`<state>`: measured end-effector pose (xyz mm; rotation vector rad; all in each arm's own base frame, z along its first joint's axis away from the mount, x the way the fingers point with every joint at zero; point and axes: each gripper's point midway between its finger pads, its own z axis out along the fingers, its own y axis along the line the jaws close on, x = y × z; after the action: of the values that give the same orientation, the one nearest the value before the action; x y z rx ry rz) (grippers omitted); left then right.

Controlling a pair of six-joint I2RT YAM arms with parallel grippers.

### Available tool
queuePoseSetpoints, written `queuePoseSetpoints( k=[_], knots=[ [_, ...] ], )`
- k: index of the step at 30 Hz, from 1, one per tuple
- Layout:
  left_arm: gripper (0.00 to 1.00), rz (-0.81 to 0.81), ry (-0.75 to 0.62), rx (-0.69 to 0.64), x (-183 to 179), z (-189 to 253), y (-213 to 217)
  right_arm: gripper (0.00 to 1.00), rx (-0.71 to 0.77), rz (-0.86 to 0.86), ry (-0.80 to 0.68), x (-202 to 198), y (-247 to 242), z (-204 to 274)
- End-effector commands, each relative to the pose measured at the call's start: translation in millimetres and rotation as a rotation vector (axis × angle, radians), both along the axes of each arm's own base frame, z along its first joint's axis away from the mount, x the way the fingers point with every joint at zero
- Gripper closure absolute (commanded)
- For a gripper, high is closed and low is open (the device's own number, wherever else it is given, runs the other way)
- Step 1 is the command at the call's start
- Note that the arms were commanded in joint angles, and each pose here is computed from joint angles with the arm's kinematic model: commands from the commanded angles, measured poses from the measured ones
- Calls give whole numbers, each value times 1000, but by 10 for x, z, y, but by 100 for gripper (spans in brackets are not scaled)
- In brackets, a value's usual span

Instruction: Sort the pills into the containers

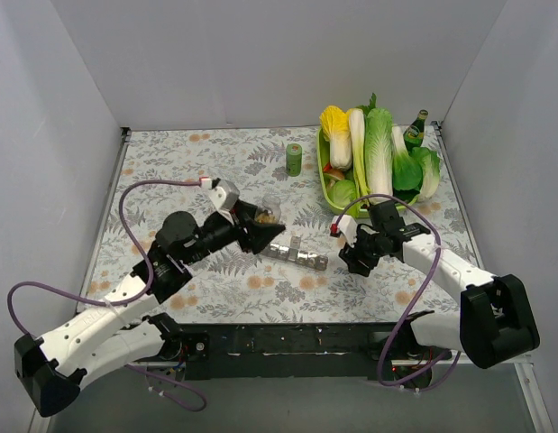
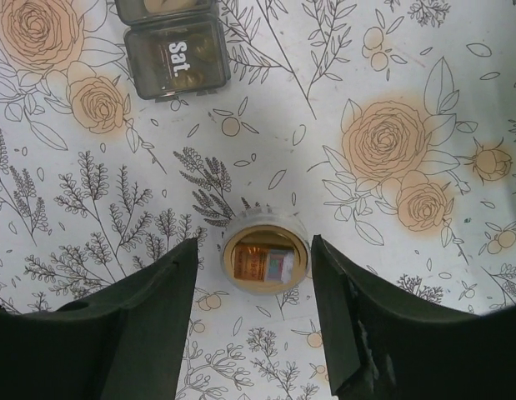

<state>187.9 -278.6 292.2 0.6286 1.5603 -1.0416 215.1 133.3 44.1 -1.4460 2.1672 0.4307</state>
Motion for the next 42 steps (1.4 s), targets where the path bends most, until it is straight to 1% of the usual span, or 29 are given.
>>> queuePoseSetpoints(
  k=[1, 2, 3, 6, 9, 13, 14, 15, 16, 18, 19, 20, 21, 22, 23, 25, 26, 27, 29, 30, 31, 32, 33, 34, 35, 36, 38, 40, 42],
  knots=[
    [100, -76, -374, -308, -142, 1428, 93, 34, 65, 7, 19, -2, 100, 54],
    [100, -139, -412, -314, -234, 1502, 41, 26, 68, 18, 19, -12, 107, 55],
    [100, -163, -474, -350, -324, 1775, 70, 25, 71, 20, 21, -23, 107, 54],
    [100, -234, -544, -351, -468, 2079, 56, 21, 91, 21, 18, -26, 110, 96],
    [100, -249, -602, -359, -599, 2288, 144, 16, 124, 18, 11, 0, 125, 176],
    [100, -342, -595, -420, -963, 2460, 311, 14, 183, -4, -7, 48, 107, 311],
    [100, -315, -572, -437, -944, 2464, 350, 14, 188, -10, -11, 59, 99, 326],
    [100, -251, -570, -406, -828, 2385, 361, 14, 194, -13, -18, 71, 94, 338],
    [100, -102, -543, -400, -548, 2354, 410, 14, 208, -16, -18, 66, 90, 345],
    [100, 23, -574, -341, -209, 2288, 398, 14, 224, -18, -12, 70, 102, 359],
    [100, -15, -523, -286, 18, 2099, 182, 14, 234, -23, 1, 67, 105, 365],
    [100, 3, -525, -277, 226, 2166, 288, 13, 239, -23, -2, 86, 105, 395],
    [100, -48, -551, -307, 286, 2232, 292, 13, 239, -26, 6, 76, 99, 396],
    [100, -122, -402, -366, 394, 2117, 222, 12, 243, -31, 0, 84, 86, 415],
    [100, -180, -383, -361, 395, 1991, 238, 12, 248, -32, -2, 78, 84, 422],
    [100, -268, -387, -360, 182, 1937, 172, 12, 262, -36, -10, 70, 73, 453],
    [100, -329, -431, -384, -274, 1944, 86, 12, 263, -40, -7, 50, 60, 436],
    [100, -334, -386, -348, -424, 1764, -4, 12, 264, -46, -13, 48, 44, 441],
    [100, -299, -440, -386, -787, 1817, 108, 11, 279, -50, -34, 70, 45, 469],
    [100, -153, -408, -377, -541, 1722, 202, 11, 289, -48, -34, 73, 59, 472],
    [100, -84, -436, -377, -424, 1727, 290, 11, 301, -48, -22, 81, 73, 469],
    [100, 35, -466, -370, -133, 1759, 489, 11, 300, -45, -8, 74, 74, 459],
    [100, -62, -475, -348, -41, 1765, 406, 11, 297, -46, 5, 82, 73, 467],
    [100, -104, -441, -338, 117, 1740, 467, 9, 298, -47, 10, 122, 71, 489],
    [100, -130, -226, -407, 371, 1672, 684, 8, 300, -46, 18, 120, 73, 502],
    [100, -239, -325, -449, 386, 1728, 674, 7, 304, -45, 19, 119, 76, 510],
    [100, -361, -318, -461, 186, 1672, 629, 7, 306, -45, 9, 114, 71, 521],
    [100, -331, -427, -432, -40, 1667, 588, 7, 304, -49, 0, 82, 49, 502],
    [100, -207, -418, -347, 118, 1455, 582, 6, 317, -43, -14, 73, 58, 499]
  ],
)
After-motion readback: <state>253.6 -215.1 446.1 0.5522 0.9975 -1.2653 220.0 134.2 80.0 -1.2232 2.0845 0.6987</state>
